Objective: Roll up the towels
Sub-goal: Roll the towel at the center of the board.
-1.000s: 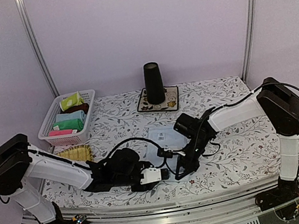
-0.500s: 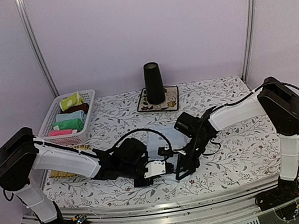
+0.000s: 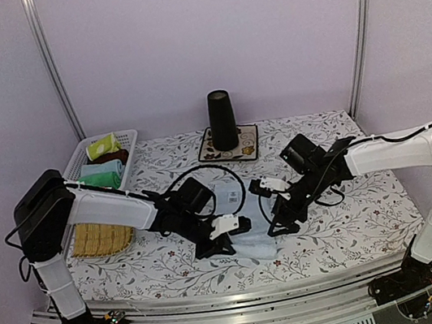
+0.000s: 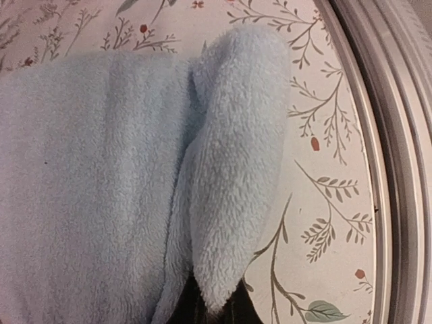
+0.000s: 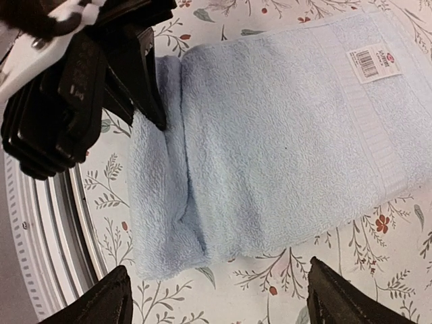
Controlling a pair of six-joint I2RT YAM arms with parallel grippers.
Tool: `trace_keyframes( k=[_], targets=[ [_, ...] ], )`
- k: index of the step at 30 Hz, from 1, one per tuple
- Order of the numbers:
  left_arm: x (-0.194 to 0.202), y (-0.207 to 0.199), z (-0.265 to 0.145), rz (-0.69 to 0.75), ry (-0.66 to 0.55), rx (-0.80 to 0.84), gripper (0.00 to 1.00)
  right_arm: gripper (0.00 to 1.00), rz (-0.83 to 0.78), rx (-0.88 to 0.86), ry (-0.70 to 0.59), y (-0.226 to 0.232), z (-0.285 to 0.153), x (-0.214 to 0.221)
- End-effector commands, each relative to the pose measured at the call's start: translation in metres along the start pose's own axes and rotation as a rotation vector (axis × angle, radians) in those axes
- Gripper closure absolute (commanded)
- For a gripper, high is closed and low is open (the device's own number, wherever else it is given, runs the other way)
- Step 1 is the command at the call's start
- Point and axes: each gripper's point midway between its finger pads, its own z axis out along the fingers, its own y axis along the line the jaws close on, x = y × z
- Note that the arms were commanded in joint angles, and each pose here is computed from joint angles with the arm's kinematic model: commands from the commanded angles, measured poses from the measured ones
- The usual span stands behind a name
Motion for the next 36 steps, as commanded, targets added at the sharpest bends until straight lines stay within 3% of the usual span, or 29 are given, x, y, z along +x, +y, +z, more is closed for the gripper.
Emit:
trace_keyframes(
  k=[1, 8, 14, 23, 36],
  targets=[
    [0.019, -0.013, 0.02, -0.136, 0.063, 0.166, 0.99, 0.01, 0.033, 0.192, -0.026, -0.022, -0.017, 0.008],
    [0.025, -0.013, 0.031, -0.163, 0.076, 0.201, 0.99, 0.01, -0.011, 0.445, -0.13, -0.045, -0.061, -0.001],
    [0.02, -0.007, 0.027, -0.191, 0.054, 0.233, 0.99, 0.01, -0.118, 0.516, -0.194, -0.037, -0.078, -0.003],
    [0.015, 0.002, 0.022, -0.252, 0.016, 0.272, 0.98, 0.0, -0.401, 0.56, -0.173, 0.012, -0.061, 0.016],
    [0.014, 0.017, 0.031, -0.418, 0.004, 0.396, 0.98, 0.1, -0.749, 0.643, -0.04, 0.037, 0.024, 0.014]
  ],
)
